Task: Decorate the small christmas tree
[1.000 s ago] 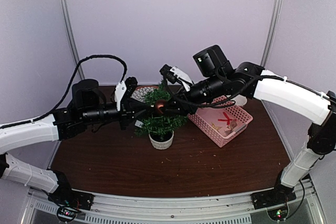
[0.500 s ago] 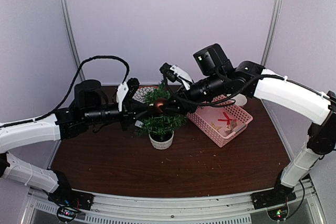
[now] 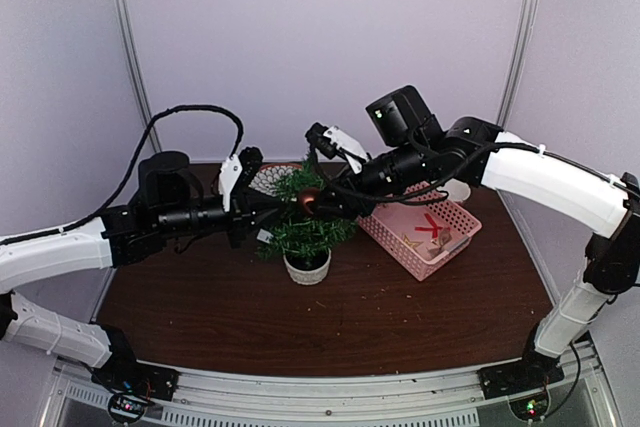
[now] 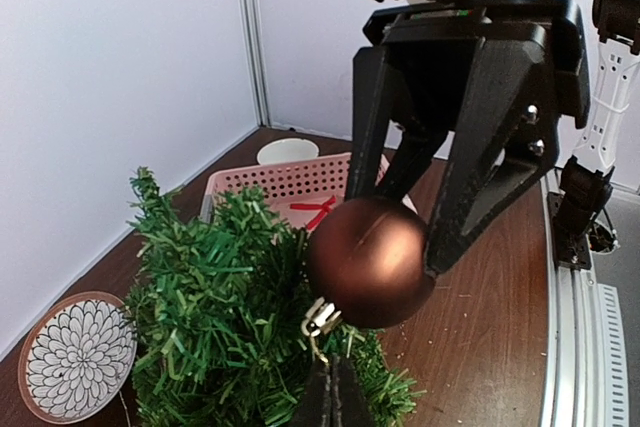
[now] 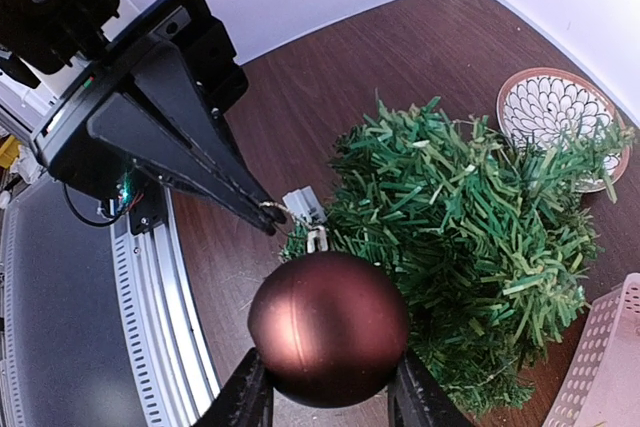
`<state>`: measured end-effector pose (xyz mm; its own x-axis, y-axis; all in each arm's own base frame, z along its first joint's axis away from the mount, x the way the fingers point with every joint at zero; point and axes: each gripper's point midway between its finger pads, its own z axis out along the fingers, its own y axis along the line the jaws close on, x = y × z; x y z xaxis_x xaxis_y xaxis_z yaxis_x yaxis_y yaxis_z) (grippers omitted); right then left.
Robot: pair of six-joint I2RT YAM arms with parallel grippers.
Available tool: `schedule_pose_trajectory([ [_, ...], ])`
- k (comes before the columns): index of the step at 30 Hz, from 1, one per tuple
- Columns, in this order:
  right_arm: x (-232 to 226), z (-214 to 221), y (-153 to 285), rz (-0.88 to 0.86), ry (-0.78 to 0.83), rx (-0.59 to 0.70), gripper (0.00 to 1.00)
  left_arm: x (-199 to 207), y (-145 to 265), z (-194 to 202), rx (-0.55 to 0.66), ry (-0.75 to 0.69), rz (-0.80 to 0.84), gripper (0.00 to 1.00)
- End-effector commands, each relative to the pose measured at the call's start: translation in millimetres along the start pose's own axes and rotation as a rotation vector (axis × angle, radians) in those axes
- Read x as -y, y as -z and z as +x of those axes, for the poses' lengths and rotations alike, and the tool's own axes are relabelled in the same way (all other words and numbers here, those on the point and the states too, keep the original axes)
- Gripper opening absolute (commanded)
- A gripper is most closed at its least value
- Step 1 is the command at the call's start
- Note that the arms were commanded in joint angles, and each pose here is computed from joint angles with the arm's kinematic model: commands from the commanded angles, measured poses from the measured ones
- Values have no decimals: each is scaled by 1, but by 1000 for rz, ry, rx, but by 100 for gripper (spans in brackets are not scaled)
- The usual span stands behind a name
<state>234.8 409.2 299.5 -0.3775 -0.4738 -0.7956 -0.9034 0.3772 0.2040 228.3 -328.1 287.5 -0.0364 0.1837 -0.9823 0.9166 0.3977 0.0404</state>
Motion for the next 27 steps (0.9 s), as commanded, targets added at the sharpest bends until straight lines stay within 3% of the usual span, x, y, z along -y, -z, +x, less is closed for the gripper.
schedule_pose_trajectory([
  [1, 7, -7, 3, 61, 14, 9, 34, -6, 6, -8, 16, -8, -51, 0],
  [10, 9, -3, -2, 64, 9, -23, 34, -16, -4, 3, -58, 10, -88, 0],
  [27, 13, -9, -4, 86, 8, -31, 34, -30, -4, 3, -73, 16, -162, 0],
])
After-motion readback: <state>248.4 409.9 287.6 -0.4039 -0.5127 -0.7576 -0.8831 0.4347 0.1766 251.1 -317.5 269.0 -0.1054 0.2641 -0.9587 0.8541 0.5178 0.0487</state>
